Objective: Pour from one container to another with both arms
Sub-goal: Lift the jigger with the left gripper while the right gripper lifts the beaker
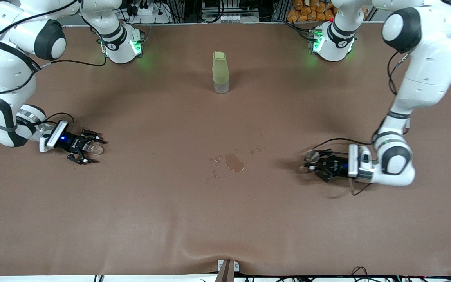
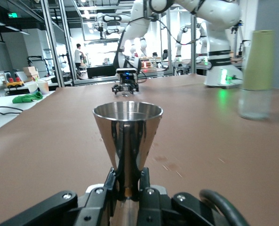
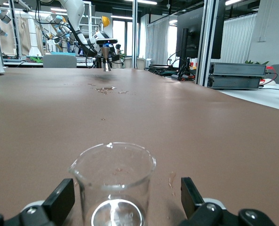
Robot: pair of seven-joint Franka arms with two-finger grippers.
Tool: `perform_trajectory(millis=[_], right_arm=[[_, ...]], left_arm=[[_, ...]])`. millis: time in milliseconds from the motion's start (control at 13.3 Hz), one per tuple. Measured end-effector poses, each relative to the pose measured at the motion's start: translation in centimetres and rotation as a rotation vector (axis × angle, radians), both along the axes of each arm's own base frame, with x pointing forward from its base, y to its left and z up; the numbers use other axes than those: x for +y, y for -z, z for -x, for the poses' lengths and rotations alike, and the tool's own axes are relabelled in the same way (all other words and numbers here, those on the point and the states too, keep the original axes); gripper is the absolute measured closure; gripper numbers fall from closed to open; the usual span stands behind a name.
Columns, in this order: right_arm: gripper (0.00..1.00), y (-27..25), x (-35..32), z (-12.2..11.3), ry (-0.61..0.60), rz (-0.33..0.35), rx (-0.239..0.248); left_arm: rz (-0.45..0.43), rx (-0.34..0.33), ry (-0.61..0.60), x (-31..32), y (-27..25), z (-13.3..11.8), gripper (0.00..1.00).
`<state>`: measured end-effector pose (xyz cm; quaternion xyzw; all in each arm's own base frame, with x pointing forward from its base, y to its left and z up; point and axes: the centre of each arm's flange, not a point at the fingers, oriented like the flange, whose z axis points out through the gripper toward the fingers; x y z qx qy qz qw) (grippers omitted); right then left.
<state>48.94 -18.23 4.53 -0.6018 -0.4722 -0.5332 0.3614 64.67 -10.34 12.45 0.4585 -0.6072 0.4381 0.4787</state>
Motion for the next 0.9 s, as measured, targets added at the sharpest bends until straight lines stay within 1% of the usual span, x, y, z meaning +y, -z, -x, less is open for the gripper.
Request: perform_trajectory(millis=[150, 301, 376, 451, 526, 601, 676, 902], right_arm=[[0.19, 0.0, 0.5, -0.3, 0.002, -0.008, -0.006], [0.45, 0.1, 0.9, -0.4, -0.003, -0.014, -0.007], [0.54, 0.1, 1.1, -0.5, -0.005, -0.016, -0.008], [0.65, 0.2, 1.3, -0.6, -0.008, -0.018, -0.008], [0.78, 0.2, 1.6, -0.6, -0.012, -0.02, -0.008], [0.85, 0.2, 1.9, -0.7, -0.016, -0.026, -0.001], [0.85, 0.2, 2.3, -0.9, -0.021, -0.038, 0.011], [0.85, -0.6, 4.8, -1.7, -0.067, -0.107, 0.026]], left_arm=[[0.02, 0.044, -0.024, -6.1, -0.5, 0.0, 0.79], [0.023, 0.073, -0.07, -11.9, -1.2, 0.2, 0.79], [0.025, 0.077, -0.09, -14.6, -1.4, 0.5, 0.79], [0.02, 0.071, -0.103, -17.5, -1.8, 0.9, 0.79], [0.0, 0.069, -0.114, -20.0, -2.1, 1.1, 0.79], [-0.027, 0.071, -0.128, -22.1, -2.4, 1.4, 0.79], [-0.039, 0.073, -0.147, -23.7, -2.8, 1.6, 0.79], [-0.001, 0.101, -0.203, -28.2, -3.8, 2.7, 0.79]])
